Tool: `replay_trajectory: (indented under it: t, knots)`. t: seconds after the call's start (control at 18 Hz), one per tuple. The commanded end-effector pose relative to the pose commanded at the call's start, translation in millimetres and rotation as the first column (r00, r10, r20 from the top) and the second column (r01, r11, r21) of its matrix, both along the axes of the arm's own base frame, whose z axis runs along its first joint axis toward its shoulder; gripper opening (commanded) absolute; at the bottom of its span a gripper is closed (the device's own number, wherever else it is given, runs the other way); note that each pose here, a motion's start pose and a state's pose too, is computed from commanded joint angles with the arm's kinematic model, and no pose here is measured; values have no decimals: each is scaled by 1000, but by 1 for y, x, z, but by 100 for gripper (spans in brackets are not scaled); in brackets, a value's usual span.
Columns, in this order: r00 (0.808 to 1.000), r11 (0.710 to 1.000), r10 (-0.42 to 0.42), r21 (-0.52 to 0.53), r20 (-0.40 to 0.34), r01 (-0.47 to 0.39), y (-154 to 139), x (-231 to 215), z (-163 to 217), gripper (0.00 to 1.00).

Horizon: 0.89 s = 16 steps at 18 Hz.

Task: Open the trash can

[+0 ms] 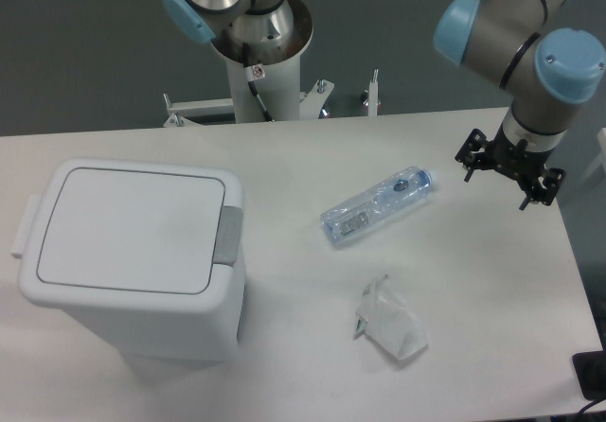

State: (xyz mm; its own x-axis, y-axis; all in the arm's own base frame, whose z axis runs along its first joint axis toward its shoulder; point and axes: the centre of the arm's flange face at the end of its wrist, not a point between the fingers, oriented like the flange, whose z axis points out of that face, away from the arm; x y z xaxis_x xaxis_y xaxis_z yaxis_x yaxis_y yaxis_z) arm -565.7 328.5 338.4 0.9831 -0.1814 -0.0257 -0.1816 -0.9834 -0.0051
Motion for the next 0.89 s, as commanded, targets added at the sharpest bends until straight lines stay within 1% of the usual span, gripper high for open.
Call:
replay_trajectory:
  t: [0.11, 0.28, 0.33, 0.44, 0.67, 0.78, 0.89]
  knots:
    - [1000, 1000, 9, 14, 6, -9, 0, 0, -1, 100]
    - [999, 997, 34, 70, 6, -34, 3, -1, 3, 100]
    - [999, 994, 52, 97, 7, -53, 6, -1, 4, 100]
    - [993, 983, 114, 140, 34, -118, 7, 0, 4, 100]
    - [968, 947, 237, 200, 84, -250, 22, 7, 12, 100]
    - [951, 919, 290, 245, 106, -308, 30, 13, 28, 100]
    - [936, 900, 330, 260, 122, -351, 47, 31, 43, 100]
